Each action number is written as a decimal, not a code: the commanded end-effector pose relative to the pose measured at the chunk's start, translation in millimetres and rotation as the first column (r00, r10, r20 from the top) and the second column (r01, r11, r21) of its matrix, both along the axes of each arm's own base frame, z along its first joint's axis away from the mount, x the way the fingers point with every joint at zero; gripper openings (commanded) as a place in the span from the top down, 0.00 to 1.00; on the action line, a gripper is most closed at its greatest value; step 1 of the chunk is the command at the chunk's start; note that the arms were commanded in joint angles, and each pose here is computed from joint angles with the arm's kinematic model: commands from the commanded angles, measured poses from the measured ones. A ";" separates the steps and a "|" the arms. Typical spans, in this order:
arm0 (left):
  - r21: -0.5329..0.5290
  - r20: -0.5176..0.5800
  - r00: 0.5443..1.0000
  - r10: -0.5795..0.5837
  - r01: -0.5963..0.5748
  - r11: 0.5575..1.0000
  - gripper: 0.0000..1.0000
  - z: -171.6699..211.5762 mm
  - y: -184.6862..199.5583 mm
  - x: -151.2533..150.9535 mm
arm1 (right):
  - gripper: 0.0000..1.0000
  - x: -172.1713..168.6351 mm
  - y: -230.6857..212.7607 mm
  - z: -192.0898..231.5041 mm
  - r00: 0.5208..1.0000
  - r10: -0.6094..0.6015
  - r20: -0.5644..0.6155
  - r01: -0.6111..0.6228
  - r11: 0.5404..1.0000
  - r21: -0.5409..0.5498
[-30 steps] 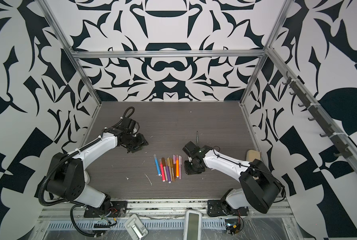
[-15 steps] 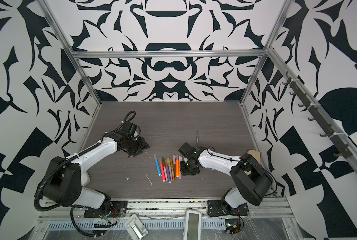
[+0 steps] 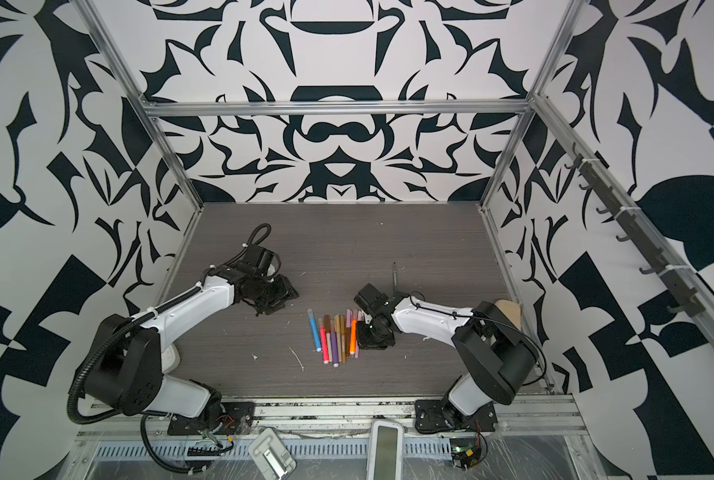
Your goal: Open the pen caps
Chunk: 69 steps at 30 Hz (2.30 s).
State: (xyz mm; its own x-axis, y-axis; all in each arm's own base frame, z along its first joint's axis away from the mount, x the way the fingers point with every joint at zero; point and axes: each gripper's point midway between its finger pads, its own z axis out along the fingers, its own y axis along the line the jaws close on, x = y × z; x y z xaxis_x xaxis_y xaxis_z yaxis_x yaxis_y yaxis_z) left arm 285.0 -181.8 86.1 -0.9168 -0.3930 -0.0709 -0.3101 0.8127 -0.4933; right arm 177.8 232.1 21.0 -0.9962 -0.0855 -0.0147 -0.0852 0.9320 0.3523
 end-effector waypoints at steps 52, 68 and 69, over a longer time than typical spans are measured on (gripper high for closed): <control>-0.020 -0.051 0.998 0.038 -0.039 0.999 0.43 0.2 7.6 -25.6 | 0.91 -18.7 -51.2 5.5 0.982 0.186 -0.002 -0.180 0.947 -0.268; -0.019 -0.058 0.996 -0.065 0.064 0.998 0.44 31.1 4.0 -34.1 | 1.00 -11.3 -43.0 27.5 0.957 0.287 0.029 -0.271 0.930 -0.250; -0.034 -0.055 0.996 -0.073 0.071 0.997 0.46 31.6 -1.0 -28.8 | 1.00 -6.9 -39.2 31.4 0.955 0.293 0.039 -0.275 0.929 -0.247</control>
